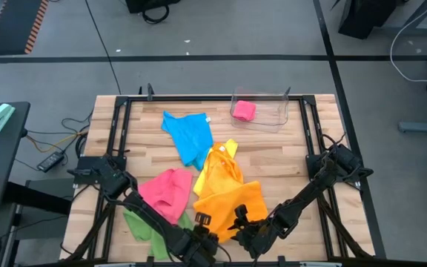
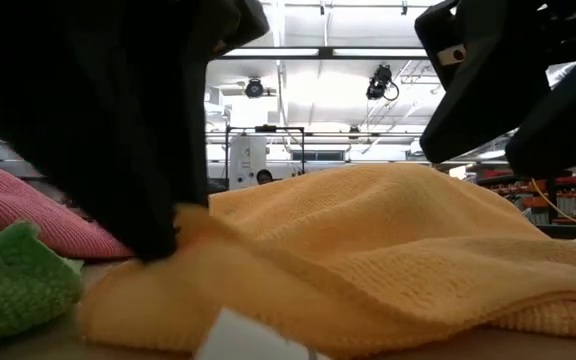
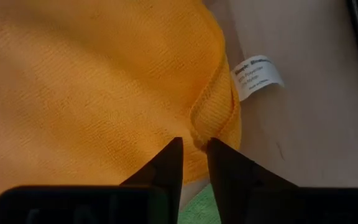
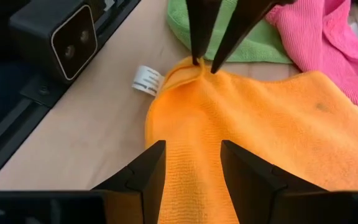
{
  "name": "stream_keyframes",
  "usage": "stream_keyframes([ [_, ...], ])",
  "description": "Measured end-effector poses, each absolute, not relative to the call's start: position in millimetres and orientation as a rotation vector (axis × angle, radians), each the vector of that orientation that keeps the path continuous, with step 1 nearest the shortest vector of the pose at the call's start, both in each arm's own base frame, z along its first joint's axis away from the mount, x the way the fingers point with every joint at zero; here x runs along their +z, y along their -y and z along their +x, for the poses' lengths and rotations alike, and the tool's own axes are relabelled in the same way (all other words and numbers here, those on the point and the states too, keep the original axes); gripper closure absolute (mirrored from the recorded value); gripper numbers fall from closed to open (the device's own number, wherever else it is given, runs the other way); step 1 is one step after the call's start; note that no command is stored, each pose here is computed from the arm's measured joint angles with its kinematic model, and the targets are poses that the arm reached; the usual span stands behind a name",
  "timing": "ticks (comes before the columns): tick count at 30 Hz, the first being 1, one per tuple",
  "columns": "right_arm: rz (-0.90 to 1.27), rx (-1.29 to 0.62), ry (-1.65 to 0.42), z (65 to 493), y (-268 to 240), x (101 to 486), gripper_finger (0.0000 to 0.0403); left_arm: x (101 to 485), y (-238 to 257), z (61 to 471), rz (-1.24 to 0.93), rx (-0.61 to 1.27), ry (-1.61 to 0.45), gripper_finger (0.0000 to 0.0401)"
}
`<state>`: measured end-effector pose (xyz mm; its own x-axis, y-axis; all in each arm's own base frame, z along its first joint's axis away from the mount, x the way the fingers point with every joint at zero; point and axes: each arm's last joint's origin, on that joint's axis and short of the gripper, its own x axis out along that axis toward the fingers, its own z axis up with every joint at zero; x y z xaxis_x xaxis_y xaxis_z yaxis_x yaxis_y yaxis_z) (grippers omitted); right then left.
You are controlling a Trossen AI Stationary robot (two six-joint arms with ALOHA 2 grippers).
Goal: Fold microfiber towels
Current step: Fold the right orange microfiber cloth
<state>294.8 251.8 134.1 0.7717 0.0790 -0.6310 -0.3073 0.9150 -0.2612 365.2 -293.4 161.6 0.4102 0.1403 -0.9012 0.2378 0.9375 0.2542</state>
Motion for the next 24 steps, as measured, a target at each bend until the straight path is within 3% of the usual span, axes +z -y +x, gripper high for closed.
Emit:
stream_keyframes([
  [14,-0.354,0.212,-0.659,295,-252,134,0.024,151,306,360,0.308,-0.161,-1.134,0.0242],
  [24,-0.354,0.211,-0.658,295,-252,134,0.024,140,305,362,0.329,-0.159,-1.105,0.026],
])
